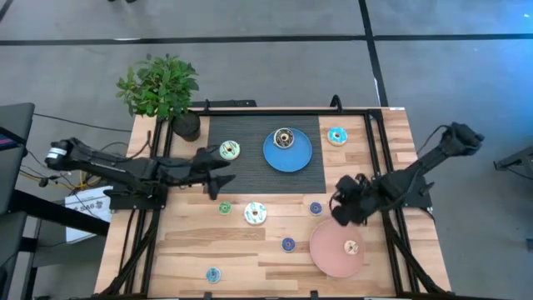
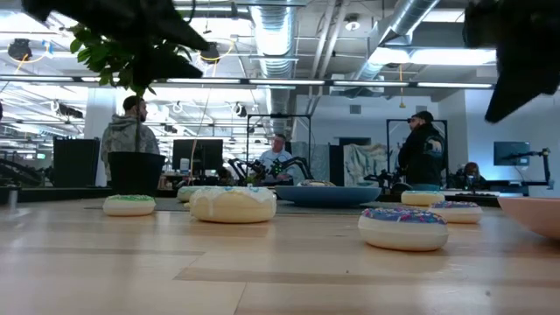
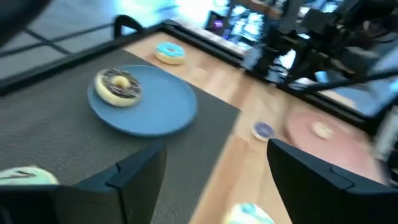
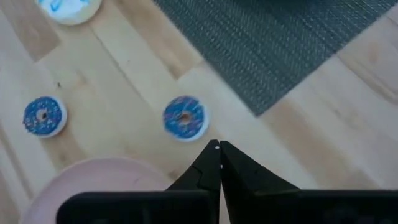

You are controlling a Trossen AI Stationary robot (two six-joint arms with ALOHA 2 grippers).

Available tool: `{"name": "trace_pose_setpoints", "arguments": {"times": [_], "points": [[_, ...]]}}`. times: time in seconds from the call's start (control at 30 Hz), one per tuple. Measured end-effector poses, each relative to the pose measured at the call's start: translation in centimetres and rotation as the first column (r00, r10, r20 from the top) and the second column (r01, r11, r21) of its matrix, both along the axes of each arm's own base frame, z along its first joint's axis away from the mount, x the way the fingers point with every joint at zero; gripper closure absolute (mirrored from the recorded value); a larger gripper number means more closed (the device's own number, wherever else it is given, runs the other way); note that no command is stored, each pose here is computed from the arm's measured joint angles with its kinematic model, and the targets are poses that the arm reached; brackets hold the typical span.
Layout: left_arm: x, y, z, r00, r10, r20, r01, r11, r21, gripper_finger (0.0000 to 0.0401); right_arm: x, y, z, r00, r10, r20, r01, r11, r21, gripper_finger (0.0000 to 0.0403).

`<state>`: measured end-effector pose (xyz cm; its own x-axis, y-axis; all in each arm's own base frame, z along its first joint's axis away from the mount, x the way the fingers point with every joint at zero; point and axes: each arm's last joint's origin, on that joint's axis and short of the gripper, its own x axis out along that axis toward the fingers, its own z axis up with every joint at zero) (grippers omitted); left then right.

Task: Pick & Place donuts
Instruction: Put the large light blue donut on the blue plate

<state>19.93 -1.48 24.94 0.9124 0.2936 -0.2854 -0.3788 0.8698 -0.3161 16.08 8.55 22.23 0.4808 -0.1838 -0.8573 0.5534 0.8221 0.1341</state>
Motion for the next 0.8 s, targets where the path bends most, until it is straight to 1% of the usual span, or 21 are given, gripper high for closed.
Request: {"name": "trace_pose_setpoints", "arguments": {"times": [0.1, 0.17, 0.23, 0.3, 0.37, 0.47, 0.6, 0.63, 0.67, 0.8], "points": [[2.1, -0.1, 0.6, 0.996, 0.078, -0.032, -0.077, 0.997, 0.032, 0.0128, -1.3, -2.3, -0.7, 0.997, 0.029, 0.07, -0.028, 1.0, -0.01, 0.0402], [3.5, 0.0, 0.9, 0.987, 0.141, -0.073, -0.139, 0.99, 0.026, 0.0127, -2.0, -3.7, -0.9, 0.99, 0.047, 0.135, -0.045, 0.999, -0.014, 0.0402], [5.0, 0.6, 1.1, 0.971, 0.18, -0.16, -0.182, 0.983, -0.003, 0.0127, -2.6, -4.8, -1.0, 0.979, 0.081, 0.186, -0.079, 0.997, -0.018, 0.0402], [6.4, 1.5, 1.1, 0.939, 0.201, -0.278, -0.225, 0.973, -0.057, 0.0127, -3.2, -5.8, -1.0, 0.969, 0.095, 0.228, -0.091, 0.996, -0.027, 0.0402], [7.7, 2.5, 1.0, 0.89, 0.205, -0.406, -0.269, 0.957, -0.106, 0.0127, -3.9, -6.8, -1.1, 0.961, 0.088, 0.262, -0.079, 0.996, -0.046, 0.0402], [9.4, 4.3, 0.5, 0.792, 0.198, -0.578, -0.343, 0.927, -0.152, 0.0127, -4.6, -7.9, -1.1, 0.954, 0.045, 0.298, -0.029, 0.998, -0.059, 0.0402], [11.3, 7.1, -0.3, 0.642, 0.183, -0.745, -0.434, 0.887, -0.157, 0.0127, -5.2, -8.8, -0.8, 0.941, -0.004, 0.337, 0.014, 1.0, -0.028, 0.0403], [11.8, 7.8, -0.5, 0.612, 0.177, -0.771, -0.441, 0.885, -0.147, 0.0128, -5.3, -9.0, -0.7, 0.937, -0.009, 0.348, 0.015, 1.0, -0.014, 0.0403], [12.4, 8.5, -0.8, 0.594, 0.171, -0.786, -0.442, 0.886, -0.141, 0.0129, -5.4, -9.1, -0.6, 0.934, -0.014, 0.357, 0.016, 1.0, -0.003, 0.0403], [13.9, 11.2, -1.7, 0.554, 0.143, -0.82, -0.437, 0.889, -0.14, 0.0136, -5.8, -9.3, -0.5, 0.932, -0.026, 0.361, 0.023, 1.0, 0.014, 0.0403]]}}
